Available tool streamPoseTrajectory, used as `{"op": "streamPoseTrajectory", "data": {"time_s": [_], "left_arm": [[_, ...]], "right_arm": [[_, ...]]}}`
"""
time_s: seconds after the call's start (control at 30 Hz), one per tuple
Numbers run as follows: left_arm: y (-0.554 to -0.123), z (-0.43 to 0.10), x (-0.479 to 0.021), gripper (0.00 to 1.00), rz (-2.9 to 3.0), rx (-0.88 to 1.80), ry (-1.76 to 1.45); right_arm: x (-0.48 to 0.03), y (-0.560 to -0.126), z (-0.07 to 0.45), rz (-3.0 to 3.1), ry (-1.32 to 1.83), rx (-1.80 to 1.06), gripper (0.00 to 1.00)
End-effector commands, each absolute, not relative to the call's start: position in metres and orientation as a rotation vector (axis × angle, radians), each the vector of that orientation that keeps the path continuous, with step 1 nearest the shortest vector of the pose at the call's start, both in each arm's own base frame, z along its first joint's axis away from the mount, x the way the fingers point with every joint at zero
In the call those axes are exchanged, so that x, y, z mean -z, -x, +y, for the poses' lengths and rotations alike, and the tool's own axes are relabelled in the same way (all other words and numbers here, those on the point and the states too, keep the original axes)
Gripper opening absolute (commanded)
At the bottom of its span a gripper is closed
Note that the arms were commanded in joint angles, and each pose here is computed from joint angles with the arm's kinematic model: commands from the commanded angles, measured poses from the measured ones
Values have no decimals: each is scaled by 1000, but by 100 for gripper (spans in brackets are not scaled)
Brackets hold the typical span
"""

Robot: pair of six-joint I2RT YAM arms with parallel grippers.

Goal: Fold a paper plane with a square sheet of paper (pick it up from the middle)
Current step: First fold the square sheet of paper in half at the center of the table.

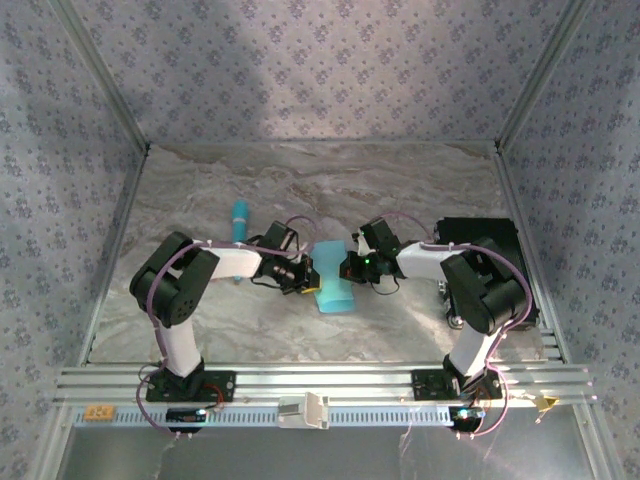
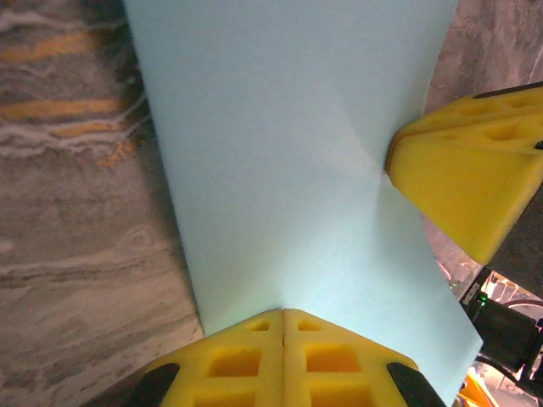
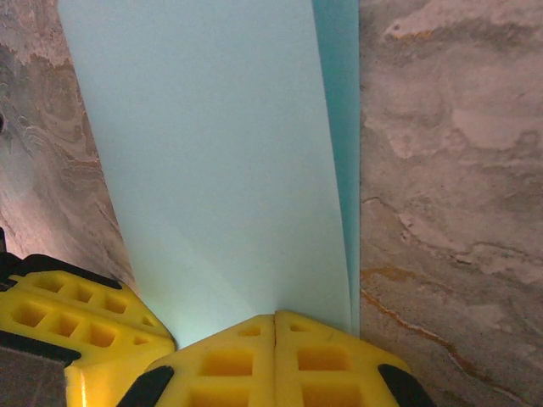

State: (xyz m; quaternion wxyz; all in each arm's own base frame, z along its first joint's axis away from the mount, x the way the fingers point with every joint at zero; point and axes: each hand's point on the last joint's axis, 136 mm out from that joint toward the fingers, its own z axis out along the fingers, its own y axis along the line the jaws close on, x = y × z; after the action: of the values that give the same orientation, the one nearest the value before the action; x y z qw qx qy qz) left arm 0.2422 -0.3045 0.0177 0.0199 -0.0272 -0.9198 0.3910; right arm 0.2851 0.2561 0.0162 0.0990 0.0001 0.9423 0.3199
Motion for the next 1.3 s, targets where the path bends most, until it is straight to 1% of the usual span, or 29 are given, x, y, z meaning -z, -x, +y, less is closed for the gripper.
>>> {"op": "streamPoseTrajectory", "data": {"time_s": [0.0,0.17,0.27,0.33,0.6,0.87,0.97,1.07,1.27], "left_arm": [[-238,-296,-20,0,-2869,-1155,60],[-250,-310,-53,0,-2860,-1293,-38],[-247,-321,-64,0,-2818,-1378,-58],[-242,-325,-64,0,-2803,-1376,-43],[-228,-320,-35,0,-2794,-1287,-44],[-209,-292,15,0,-2867,-1076,15],[-205,-281,25,0,-2905,-1002,34],[-207,-286,12,0,-2906,-1039,57],[-226,-306,-44,0,-2911,-1163,67]], "right_arm": [[40,-245,209,3018,-127,-622,0],[40,-245,207,3014,-129,-613,0],[40,-244,206,3016,-132,-612,0],[40,-243,205,3016,-131,-610,0],[42,-242,205,3020,-137,-614,0],[44,-241,205,3021,-138,-610,0],[44,-241,204,3021,-141,-608,0],[44,-241,205,3020,-139,-610,0],[43,-240,206,3021,-140,-612,0]]}}
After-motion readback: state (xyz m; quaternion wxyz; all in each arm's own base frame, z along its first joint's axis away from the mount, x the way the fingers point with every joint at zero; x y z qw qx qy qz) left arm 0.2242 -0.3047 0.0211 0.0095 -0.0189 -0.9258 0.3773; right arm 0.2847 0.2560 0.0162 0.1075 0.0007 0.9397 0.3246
